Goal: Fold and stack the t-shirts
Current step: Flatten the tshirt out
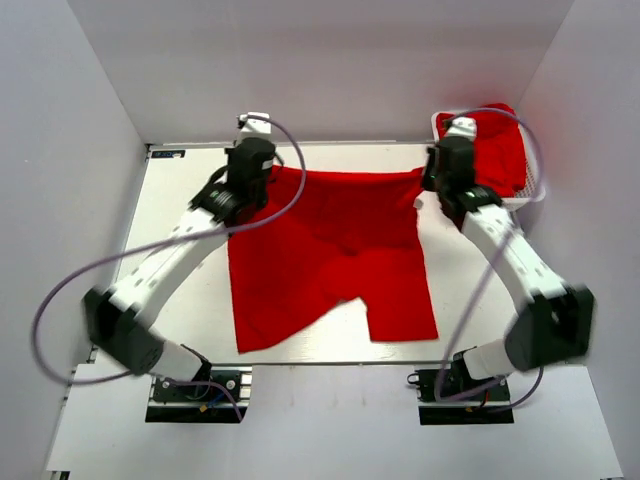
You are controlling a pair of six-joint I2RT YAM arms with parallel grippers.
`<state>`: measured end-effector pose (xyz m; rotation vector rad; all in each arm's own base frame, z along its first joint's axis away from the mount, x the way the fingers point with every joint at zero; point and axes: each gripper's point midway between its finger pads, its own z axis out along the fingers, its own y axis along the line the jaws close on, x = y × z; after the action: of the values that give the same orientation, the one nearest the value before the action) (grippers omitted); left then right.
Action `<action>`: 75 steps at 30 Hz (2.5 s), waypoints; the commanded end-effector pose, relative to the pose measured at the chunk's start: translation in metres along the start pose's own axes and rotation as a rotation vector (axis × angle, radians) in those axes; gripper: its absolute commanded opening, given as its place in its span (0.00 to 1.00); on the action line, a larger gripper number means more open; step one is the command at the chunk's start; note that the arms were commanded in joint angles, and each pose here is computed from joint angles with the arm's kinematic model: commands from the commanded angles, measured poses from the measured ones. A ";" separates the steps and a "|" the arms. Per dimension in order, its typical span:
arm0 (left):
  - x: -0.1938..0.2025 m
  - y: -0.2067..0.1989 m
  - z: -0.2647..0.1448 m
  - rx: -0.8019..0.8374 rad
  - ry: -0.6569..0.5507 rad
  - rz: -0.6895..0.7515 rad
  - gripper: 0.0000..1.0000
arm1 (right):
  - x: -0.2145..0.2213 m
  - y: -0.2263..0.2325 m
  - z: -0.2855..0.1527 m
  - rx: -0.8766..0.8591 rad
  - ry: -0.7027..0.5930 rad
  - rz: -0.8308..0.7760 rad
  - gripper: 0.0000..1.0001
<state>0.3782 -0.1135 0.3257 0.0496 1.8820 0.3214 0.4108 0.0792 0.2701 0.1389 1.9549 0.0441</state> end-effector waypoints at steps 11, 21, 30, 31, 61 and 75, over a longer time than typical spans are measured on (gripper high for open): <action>0.107 -0.029 0.246 -0.153 0.216 0.052 0.00 | 0.019 0.061 0.211 -0.010 0.065 -0.015 0.00; 0.120 -0.041 0.326 -0.072 0.212 0.002 0.56 | 0.028 0.082 0.277 -0.052 -0.028 -0.041 0.20; 0.062 -0.023 0.285 -0.010 0.217 -0.058 1.00 | -0.006 0.089 0.225 -0.119 -0.003 -0.050 0.90; 0.042 -0.014 0.269 -0.014 0.203 -0.098 1.00 | 0.000 0.091 0.219 -0.134 0.018 -0.049 0.90; 0.298 -0.010 -0.082 0.257 0.860 -0.493 1.00 | 0.222 -0.040 -0.084 0.053 0.519 0.195 0.90; 0.346 -0.010 -0.070 0.111 0.925 -0.552 0.81 | 0.229 -0.041 -0.078 0.080 0.532 0.223 0.90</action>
<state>0.1959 -0.0738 0.0253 -0.5698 2.7449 -0.2223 0.2379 0.0691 0.0734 0.4084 2.5110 0.1664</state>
